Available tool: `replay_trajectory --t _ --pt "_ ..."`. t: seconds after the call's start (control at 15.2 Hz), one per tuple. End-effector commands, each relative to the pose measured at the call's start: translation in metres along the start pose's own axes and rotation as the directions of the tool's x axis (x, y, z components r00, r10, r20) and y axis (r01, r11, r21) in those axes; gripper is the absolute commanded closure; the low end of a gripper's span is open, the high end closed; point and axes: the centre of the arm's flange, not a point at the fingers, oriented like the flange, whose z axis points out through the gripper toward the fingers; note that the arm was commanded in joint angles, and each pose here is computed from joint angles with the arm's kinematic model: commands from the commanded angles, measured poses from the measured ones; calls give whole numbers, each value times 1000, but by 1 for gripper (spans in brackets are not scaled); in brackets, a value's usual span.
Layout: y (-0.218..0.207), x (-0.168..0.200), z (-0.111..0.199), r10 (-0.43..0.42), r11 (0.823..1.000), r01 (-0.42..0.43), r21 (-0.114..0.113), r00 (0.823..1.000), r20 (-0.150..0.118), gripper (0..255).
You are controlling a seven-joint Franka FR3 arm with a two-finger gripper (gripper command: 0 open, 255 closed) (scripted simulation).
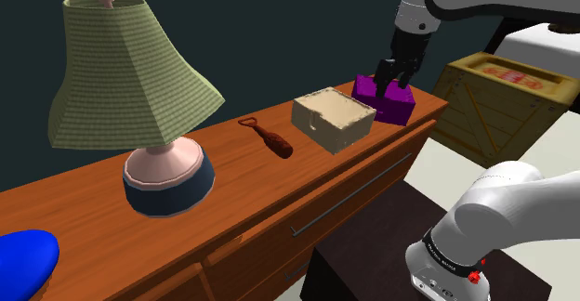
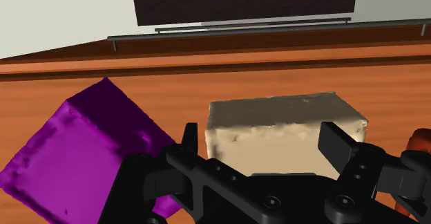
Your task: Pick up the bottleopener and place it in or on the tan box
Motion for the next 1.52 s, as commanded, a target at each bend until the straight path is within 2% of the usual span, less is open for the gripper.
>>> replay_trajectory --t 0.0,1.45 --pt "0 0 0 0 1000 0 0 1000 0 0" --pt "-229 181 94 6 999 -2 -34 991 131 0"
